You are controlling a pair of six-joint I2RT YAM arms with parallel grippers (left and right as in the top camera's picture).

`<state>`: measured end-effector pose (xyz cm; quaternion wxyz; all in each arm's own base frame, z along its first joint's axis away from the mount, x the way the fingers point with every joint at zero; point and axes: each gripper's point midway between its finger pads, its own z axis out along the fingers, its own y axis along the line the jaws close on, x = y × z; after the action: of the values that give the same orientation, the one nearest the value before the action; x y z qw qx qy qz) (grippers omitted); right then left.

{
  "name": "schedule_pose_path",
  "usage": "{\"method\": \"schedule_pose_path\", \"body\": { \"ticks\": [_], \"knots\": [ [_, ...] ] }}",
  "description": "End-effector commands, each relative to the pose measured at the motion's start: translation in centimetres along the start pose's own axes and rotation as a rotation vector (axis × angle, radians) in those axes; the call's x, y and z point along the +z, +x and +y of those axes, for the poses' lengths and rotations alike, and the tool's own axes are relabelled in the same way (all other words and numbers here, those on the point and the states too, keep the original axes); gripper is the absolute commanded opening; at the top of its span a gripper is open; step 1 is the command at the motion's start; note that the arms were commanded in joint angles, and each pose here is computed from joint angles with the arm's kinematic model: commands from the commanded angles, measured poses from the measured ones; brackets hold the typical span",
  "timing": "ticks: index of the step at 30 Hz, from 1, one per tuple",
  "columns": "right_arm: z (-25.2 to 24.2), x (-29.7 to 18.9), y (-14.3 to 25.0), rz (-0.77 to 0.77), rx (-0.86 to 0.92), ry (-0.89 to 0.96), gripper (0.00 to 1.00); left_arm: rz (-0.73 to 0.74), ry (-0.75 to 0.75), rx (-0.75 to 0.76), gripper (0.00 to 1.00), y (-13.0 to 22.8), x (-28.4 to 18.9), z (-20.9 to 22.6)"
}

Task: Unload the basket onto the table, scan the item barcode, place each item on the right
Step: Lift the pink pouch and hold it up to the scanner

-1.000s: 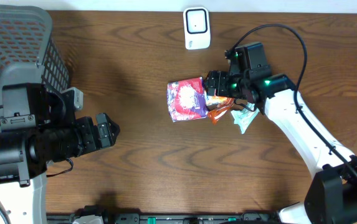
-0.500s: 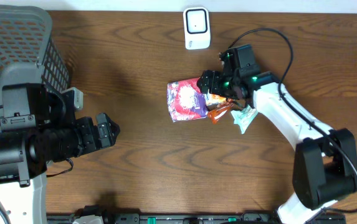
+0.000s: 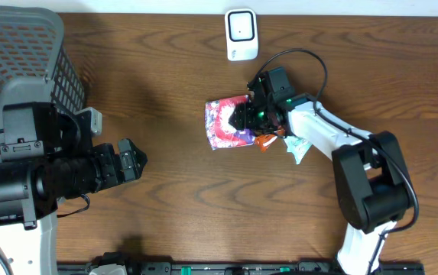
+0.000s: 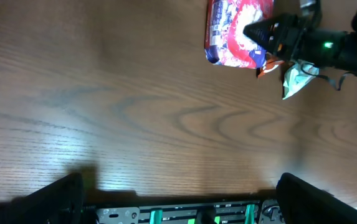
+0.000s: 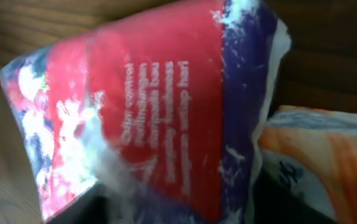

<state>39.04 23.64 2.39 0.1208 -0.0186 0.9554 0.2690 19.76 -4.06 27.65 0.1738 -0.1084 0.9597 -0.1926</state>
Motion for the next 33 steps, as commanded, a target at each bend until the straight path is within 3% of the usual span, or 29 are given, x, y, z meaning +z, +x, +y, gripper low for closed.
{"method": "schedule_pose_path", "body": {
  "ticks": [1, 5, 13, 18, 23, 27, 33],
  "knots": [
    [0.4, 0.5, 0.0, 0.009, -0.021, -0.017, 0.38, 0.005, 0.003, 0.0, 0.98, 0.1, 0.1, 0.0],
    [0.7, 0.3, -0.4, -0.006, -0.028, -0.026, 0.01, 0.005, 0.003, 0.0, 0.98, 0.1, 0.1, 0.0],
    [3.9, -4.6, -4.8, -0.167, -0.12, -0.019, 0.01, 0.005, 0.003, 0.0, 0.98, 0.1, 0.1, 0.0],
    [3.6, -10.4, -8.5, -0.399, -0.198, 0.277, 0.02, 0.005, 0.003, 0.0, 0.98, 0.1, 0.1, 0.0],
    [3.0, -14.0, -9.4, -0.579, -0.337, 0.677, 0.02, 0.005, 0.003, 0.0, 0.98, 0.1, 0.1, 0.0],
    [3.1, -14.2, -8.8, -0.594, -0.476, 0.914, 0.01, 0.005, 0.003, 0.0, 0.98, 0.1, 0.1, 0.0],
    [4.2, -9.5, -6.8, -0.489, -0.689, 1.021, 0.02, 0.005, 0.003, 0.0, 0.98, 0.1, 0.1, 0.0]
  ]
}}
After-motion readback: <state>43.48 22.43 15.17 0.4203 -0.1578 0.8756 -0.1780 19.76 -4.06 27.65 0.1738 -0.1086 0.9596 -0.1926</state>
